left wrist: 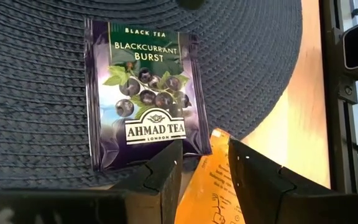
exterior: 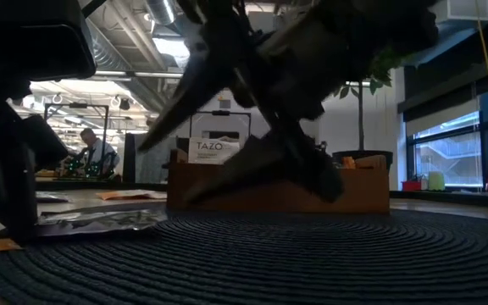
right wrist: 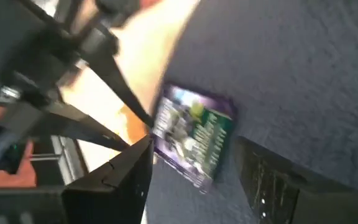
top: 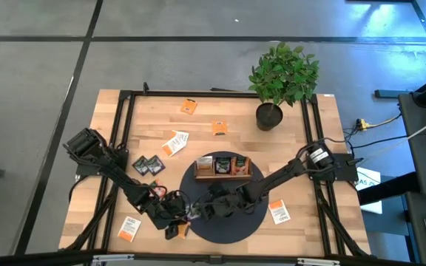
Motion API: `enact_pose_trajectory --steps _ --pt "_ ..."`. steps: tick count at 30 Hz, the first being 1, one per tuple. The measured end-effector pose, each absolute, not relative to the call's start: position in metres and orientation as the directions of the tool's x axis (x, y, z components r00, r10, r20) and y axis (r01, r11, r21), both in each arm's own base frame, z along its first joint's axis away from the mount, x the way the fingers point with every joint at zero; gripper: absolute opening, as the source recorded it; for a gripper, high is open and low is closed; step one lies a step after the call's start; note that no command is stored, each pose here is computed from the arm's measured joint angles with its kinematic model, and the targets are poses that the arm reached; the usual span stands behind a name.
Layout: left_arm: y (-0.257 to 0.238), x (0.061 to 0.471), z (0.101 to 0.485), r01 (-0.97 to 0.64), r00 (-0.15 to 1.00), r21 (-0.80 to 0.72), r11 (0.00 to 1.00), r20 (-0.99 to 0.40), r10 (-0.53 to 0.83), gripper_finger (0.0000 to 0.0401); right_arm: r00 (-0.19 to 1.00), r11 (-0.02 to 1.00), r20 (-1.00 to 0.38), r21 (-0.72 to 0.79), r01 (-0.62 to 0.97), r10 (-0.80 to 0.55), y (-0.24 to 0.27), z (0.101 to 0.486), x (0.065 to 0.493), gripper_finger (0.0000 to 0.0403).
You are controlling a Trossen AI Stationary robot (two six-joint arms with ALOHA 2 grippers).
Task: Pick & Place Tea
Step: Put the black tea bag into the middle section of the wooden organizer
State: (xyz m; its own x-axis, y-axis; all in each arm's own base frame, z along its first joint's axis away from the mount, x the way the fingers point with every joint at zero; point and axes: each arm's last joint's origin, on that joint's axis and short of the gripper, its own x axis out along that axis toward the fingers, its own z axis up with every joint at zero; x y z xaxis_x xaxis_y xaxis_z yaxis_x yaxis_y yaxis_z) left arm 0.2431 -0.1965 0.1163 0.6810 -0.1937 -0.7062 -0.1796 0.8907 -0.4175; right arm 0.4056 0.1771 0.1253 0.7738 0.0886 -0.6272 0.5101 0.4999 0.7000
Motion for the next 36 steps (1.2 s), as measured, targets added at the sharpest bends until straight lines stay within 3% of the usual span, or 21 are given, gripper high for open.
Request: enact_pose_trajectory --steps 12,26,31,36 --pt "-0.193 0.247 0.117 -0.186 0.69 -0.411 0.893 -0.701 -0.179 0.0127 0.788 0.448 -0.589 0.762 0.468 0.178 0.184 0.108 0.416 0.019" --pt "-0.192 0.247 0.116 -0.181 0.68 -0.415 0.892 -0.708 -0.191 0.0127 0.773 0.516 -0.607 0.729 0.449 0.185 0.186 0.109 0.417 0.0061" --pt "-0.194 0.246 0.121 -0.137 0.659 -0.452 0.881 -0.706 -0.26 0.0127 0.776 0.56 -0.603 0.714 0.42 0.186 0.185 0.112 0.417 0.0013" --pt "-0.193 0.244 0.14 -0.08 0.69 -0.472 0.878 -0.662 -0.293 0.0127 0.773 0.599 -0.596 0.707 0.376 0.217 0.18 0.127 0.416 0.001"
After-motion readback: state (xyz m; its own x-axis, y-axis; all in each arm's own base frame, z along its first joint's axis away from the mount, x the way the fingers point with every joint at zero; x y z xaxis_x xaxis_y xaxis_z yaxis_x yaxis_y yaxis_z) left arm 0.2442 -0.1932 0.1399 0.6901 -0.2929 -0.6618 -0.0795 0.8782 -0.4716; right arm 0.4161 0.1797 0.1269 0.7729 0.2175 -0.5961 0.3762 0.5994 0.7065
